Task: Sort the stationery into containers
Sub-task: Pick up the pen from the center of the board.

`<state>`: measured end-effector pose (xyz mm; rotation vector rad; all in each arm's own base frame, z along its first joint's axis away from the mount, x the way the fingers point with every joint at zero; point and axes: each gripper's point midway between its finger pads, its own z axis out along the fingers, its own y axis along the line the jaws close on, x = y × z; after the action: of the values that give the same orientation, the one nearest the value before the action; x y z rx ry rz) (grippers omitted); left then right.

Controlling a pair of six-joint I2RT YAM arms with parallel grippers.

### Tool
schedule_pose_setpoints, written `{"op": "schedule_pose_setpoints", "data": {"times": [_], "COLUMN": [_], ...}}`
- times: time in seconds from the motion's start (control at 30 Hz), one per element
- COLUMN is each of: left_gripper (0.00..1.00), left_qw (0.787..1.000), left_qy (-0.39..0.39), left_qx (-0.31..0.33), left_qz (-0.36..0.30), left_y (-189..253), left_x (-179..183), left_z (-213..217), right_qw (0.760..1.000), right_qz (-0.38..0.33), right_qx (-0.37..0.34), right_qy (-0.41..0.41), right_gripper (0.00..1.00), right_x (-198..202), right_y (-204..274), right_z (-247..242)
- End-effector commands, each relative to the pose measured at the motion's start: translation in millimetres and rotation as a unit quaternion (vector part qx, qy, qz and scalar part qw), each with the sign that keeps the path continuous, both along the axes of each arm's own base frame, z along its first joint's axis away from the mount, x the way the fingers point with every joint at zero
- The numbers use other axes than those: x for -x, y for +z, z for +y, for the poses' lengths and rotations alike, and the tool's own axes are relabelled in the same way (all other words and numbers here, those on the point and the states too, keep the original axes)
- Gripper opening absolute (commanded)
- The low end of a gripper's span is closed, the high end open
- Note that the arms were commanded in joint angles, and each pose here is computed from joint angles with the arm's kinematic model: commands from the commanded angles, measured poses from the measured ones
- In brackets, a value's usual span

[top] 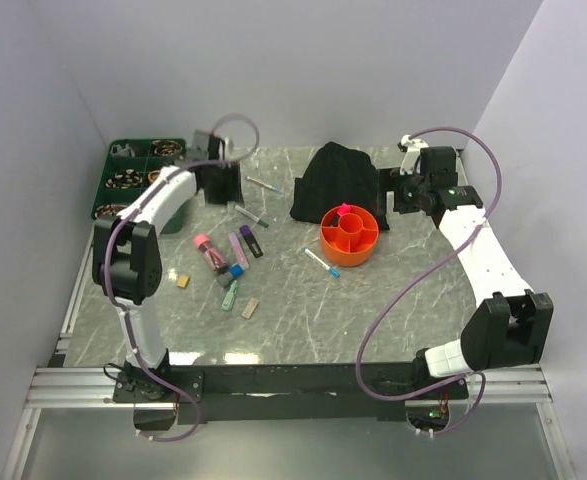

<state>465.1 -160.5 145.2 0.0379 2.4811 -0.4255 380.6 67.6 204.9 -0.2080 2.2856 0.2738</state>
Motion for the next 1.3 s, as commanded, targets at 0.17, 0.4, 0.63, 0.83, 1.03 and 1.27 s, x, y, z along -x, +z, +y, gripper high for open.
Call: {"op": "schedule_pose_setpoints", "data": {"times": [0.17, 0.4, 0.63, 0.83, 1.03, 1.27], "left_gripper": [0.53, 0.46, 0.50, 0.46, 0.14, 0.01], "left_qw": [0.989, 0.982, 0.978, 0.976, 0.973, 0.990], "left_qy": [0.052, 0.071, 0.096, 0.098, 0.086, 0.052], "left_qx": [-0.008, -0.023, -0.043, -0.051, -0.048, 0.021], "left_qz": [0.142, 0.176, 0.179, 0.190, 0.211, 0.131], "left_y": [-51.4, -77.5, -95.7, -112.9, -123.6, -39.4], "left_x": [71.8, 83.7, 67.2, 59.5, 72.0, 45.0], "left_z": [1.2, 7.7, 12.5, 11.7, 9.5, 5.7], "right_qw": [1.000, 1.000, 1.000, 1.000, 1.000, 1.000], "right_qz": [-0.014, -0.006, -0.006, -0.012, -0.015, -0.016], "right_qx": [-0.027, -0.024, -0.028, -0.024, -0.022, -0.016], "right_qy": [0.000, -0.003, 0.002, -0.002, -0.004, -0.004], "right_gripper": [0.98, 0.98, 0.98, 0.98, 0.98, 0.99], "right_x": [4.0, 8.5, 4.6, 0.7, 3.2, 5.4], "right_y": [10.8, 4.1, 2.8, 7.9, 8.2, 10.5], "right_z": [6.9, 5.4, 7.9, 6.0, 4.7, 2.6]}}
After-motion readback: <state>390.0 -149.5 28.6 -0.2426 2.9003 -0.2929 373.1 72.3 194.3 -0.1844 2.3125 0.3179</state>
